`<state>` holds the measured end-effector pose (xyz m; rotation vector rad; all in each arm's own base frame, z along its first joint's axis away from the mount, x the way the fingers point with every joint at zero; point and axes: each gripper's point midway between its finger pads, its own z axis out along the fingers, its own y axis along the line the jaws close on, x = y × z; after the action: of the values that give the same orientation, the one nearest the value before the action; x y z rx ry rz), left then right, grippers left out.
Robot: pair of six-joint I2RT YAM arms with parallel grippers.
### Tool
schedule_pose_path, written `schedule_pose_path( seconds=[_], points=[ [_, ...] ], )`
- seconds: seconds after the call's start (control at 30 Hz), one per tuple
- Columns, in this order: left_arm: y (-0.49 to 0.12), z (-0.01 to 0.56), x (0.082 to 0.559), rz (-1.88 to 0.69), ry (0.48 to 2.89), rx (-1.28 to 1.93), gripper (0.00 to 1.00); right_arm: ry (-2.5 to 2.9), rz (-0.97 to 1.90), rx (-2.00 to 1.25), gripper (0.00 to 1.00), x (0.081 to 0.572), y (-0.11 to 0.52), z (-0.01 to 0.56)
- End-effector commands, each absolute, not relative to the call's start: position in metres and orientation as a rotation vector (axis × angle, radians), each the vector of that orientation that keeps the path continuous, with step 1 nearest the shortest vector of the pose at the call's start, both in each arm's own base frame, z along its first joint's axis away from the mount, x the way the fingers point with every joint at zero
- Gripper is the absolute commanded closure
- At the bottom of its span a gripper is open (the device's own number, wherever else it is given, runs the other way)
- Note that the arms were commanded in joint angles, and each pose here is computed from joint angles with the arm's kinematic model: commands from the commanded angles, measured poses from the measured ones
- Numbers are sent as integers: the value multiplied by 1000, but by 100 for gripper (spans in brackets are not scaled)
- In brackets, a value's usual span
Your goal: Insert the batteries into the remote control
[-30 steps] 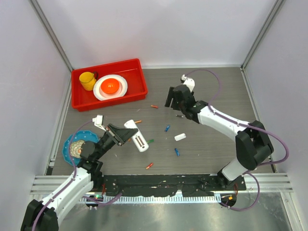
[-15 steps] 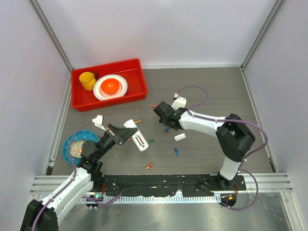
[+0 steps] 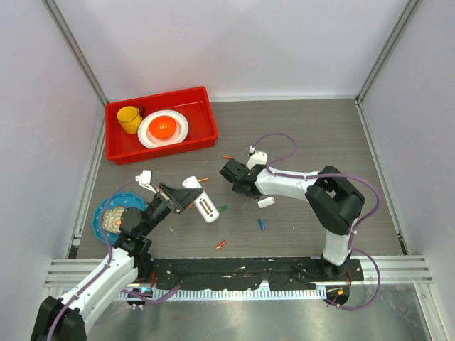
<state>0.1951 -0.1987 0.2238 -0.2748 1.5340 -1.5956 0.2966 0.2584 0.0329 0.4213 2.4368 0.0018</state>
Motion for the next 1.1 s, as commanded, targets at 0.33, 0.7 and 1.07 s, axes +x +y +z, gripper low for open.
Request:
schedule_pose_path(
  seconds=[0.33, 0.7, 1.07],
  points=[
    [-196, 180, 187, -1566, 1606, -295, 100, 2438, -48, 410, 58, 296, 258, 25],
    [-195, 178, 187, -1567, 1606, -296, 100, 2485, -121, 285, 67, 287, 250, 13],
    [-195, 176, 189, -1559, 1609, -311, 100, 2498, -183, 162, 70, 285, 241, 17]
  ],
)
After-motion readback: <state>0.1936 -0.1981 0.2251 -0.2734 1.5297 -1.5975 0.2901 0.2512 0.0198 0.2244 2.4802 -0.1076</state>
